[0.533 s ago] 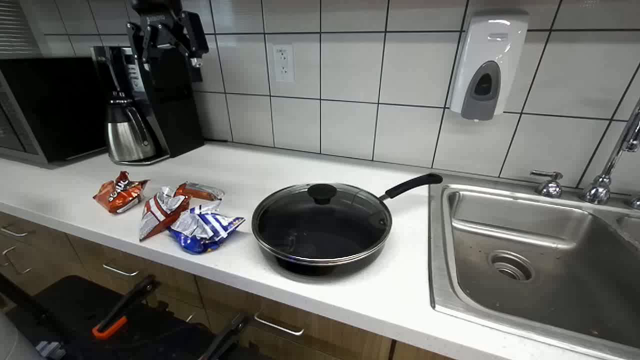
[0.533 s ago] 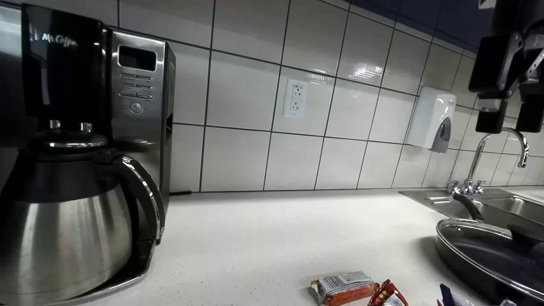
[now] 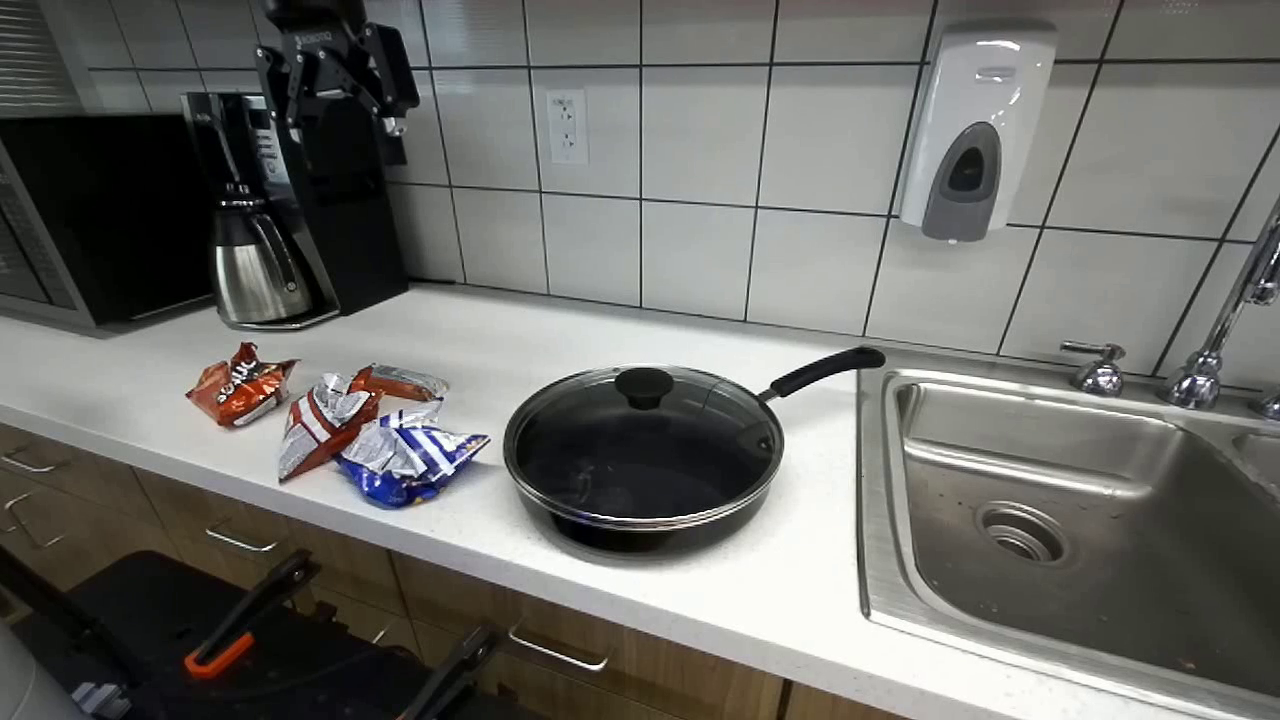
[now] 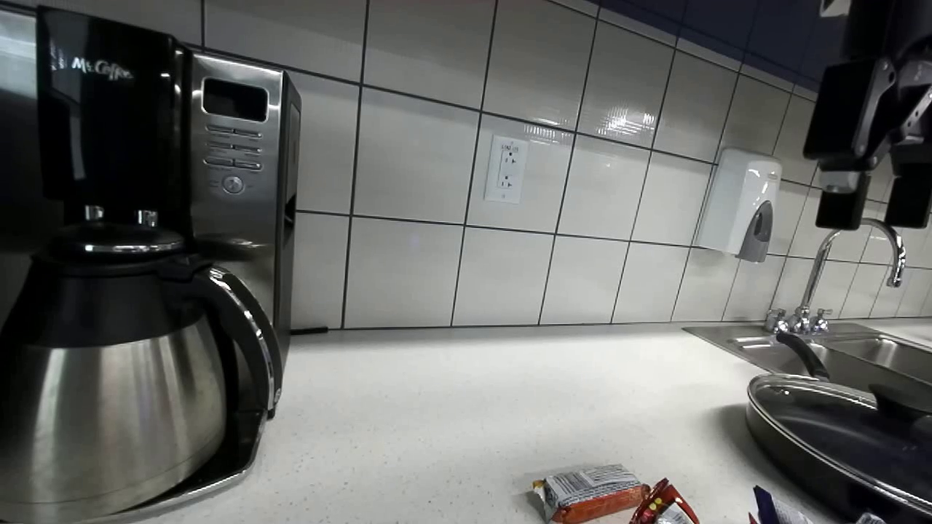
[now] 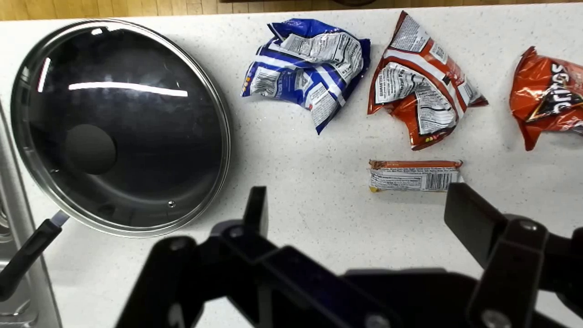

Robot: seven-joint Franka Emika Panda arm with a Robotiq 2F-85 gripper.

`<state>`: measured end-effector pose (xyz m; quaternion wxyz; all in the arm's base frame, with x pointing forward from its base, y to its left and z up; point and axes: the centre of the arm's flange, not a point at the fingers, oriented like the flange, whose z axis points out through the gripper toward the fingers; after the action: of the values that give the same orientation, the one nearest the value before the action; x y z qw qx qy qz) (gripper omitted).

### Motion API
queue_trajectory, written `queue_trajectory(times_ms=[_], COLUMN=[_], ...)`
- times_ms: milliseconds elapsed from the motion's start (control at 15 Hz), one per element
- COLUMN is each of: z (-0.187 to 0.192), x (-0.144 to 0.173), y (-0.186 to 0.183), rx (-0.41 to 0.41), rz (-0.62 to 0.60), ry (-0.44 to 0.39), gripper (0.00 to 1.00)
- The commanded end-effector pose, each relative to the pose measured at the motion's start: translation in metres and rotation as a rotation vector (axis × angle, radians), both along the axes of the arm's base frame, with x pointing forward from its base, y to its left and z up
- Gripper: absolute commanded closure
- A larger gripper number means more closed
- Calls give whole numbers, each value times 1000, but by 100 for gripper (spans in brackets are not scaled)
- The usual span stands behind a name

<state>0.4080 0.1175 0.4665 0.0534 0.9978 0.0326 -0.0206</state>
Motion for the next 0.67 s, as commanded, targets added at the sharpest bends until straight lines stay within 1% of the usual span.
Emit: queue_trajectory(times_ms=[0,267,600], z=[-1,-6,-17], x=[-1,-4,-7], y=[-10,-33,-71], rx=[-21,-38,-3], rz=[-17,-39,-100], ry=[-23,-39,-88], gripper=[0,0,0])
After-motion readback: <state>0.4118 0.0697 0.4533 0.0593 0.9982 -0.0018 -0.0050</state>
